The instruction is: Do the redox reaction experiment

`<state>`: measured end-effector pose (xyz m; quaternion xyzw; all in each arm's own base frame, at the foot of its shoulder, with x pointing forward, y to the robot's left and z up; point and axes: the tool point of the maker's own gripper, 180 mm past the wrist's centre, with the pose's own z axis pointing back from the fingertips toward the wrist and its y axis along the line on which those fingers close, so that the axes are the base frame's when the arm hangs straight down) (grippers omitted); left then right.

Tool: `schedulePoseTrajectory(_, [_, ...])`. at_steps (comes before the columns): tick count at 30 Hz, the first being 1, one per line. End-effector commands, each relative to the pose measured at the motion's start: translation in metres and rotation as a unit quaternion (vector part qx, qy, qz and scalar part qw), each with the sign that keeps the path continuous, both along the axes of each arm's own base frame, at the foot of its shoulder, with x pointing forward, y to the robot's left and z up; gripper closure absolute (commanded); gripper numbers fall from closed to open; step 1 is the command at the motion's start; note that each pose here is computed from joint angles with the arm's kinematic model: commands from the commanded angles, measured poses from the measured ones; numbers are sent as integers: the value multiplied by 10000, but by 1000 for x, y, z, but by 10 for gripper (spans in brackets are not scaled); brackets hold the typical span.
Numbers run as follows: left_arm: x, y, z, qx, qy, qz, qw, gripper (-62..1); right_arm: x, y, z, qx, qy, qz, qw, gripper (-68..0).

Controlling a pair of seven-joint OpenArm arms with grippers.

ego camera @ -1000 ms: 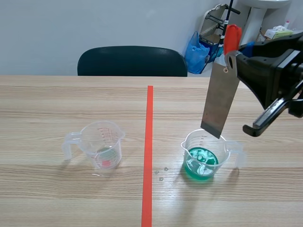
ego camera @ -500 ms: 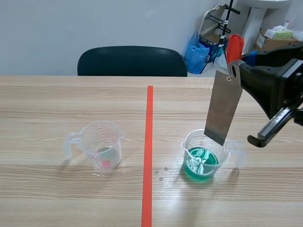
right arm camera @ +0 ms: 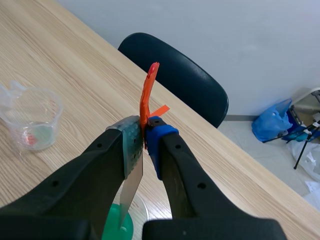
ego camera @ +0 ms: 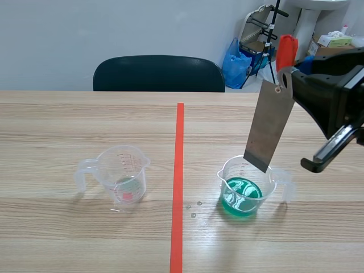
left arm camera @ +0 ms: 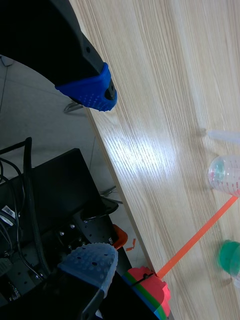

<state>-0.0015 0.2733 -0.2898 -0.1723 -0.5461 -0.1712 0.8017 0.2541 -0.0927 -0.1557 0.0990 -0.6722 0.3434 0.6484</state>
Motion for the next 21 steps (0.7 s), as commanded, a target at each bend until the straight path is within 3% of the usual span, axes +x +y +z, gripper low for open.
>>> schedulePoseTrajectory(1, [0,-1,3,-63,-57,52,10000,-566,1,2,14,17,-226,58,9997,-20])
schedulePoseTrajectory(21, [0,-1,3,-59,-52,26,10000,-566,0,3,16,56,-274,80,9996,-20])
